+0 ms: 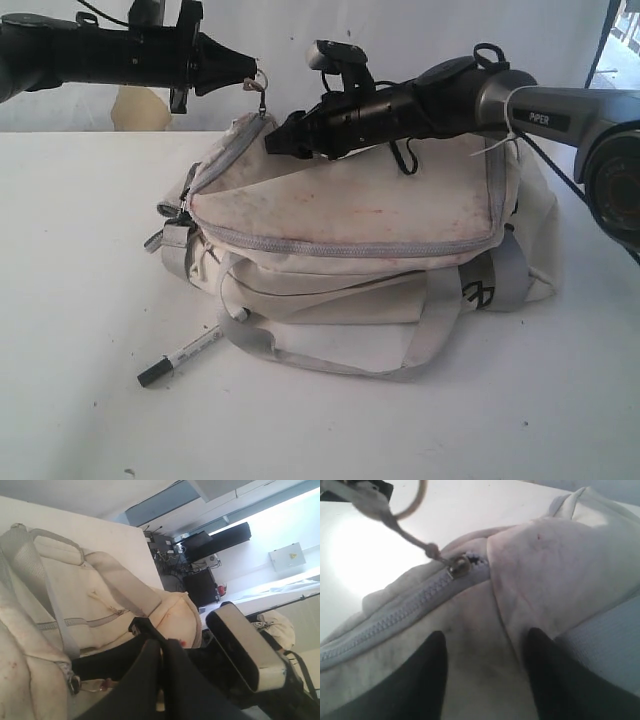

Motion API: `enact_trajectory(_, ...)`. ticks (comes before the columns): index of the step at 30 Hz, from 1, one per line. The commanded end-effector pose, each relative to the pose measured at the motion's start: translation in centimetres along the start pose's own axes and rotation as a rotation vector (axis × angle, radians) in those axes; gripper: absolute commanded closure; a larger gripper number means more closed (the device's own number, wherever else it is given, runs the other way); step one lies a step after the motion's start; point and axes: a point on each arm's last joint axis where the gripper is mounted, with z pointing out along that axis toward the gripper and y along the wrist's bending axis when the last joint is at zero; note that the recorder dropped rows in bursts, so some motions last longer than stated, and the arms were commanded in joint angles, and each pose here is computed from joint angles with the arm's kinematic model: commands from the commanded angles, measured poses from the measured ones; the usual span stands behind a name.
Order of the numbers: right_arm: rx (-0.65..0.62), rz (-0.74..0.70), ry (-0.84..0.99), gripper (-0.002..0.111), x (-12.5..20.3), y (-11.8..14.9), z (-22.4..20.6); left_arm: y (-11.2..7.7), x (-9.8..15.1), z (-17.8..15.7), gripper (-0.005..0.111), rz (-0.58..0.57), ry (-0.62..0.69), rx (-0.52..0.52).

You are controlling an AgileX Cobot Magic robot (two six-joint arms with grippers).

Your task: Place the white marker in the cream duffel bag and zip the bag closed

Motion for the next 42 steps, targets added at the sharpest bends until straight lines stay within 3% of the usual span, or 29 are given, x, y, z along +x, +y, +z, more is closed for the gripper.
enact_trajectory(1, 0.007, -0.011, -0.002, 0.085, -0.1, 0.1, 0.2, -1.9, -0.5, -0.1, 0.107, -0.016, -0.035, 0.096)
enact_trajectory(4, 0.041, -0.032, 0.010, 0.108, 0.0, -0.2, 0.1, -2.0, -0.6, -0.1, 0.107, -0.023, -0.045, 0.112)
enact_trajectory(9, 0.108, -0.013, 0.046, 0.108, 0.3, -0.8, 0.1, -1.9, -0.6, -0.1, 0.107, -0.050, -0.039, 0.106)
enact_trajectory(20, 0.297, -0.045, -0.007, 0.108, -1.3, -2.0, -1.6, -0.7, 0.2, -0.1, 0.107, -0.092, 0.042, -0.032)
enact_trajectory(29, 0.251, 0.020, 0.005, 0.107, -1.1, -1.9, -1.7, -1.2, 0.1, -0.2, 0.107, -0.092, 0.047, -0.047)
enact_trajectory(31, 0.206, 0.127, 0.013, 0.098, -1.0, -1.5, -1.6, -1.2, 0.1, -0.2, 0.107, -0.093, 0.047, -0.045)
enact_trajectory(33, 0.188, 0.229, 0.021, 0.081, -0.8, -1.4, -1.5, -1.2, 0.1, -0.2, 0.107, -0.095, 0.044, -0.039)
enact_trajectory(35, 0.192, 0.320, 0.014, 0.056, -0.6, -1.5, -1.4, -1.2, 0.1, -0.2, 0.107, -0.095, 0.044, -0.039)
enact_trajectory(38, 0.198, 0.445, 0.010, 0.031, -0.2, -1.8, -1.1, -1.2, 0.1, -0.2, 0.107, -0.095, 0.044, -0.039)
enact_trajectory(42, 0.211, 0.488, 0.016, 0.034, 0.8, -2.4, -0.3, -1.2, 0.1, -0.2, 0.107, -0.095, 0.044, -0.039)
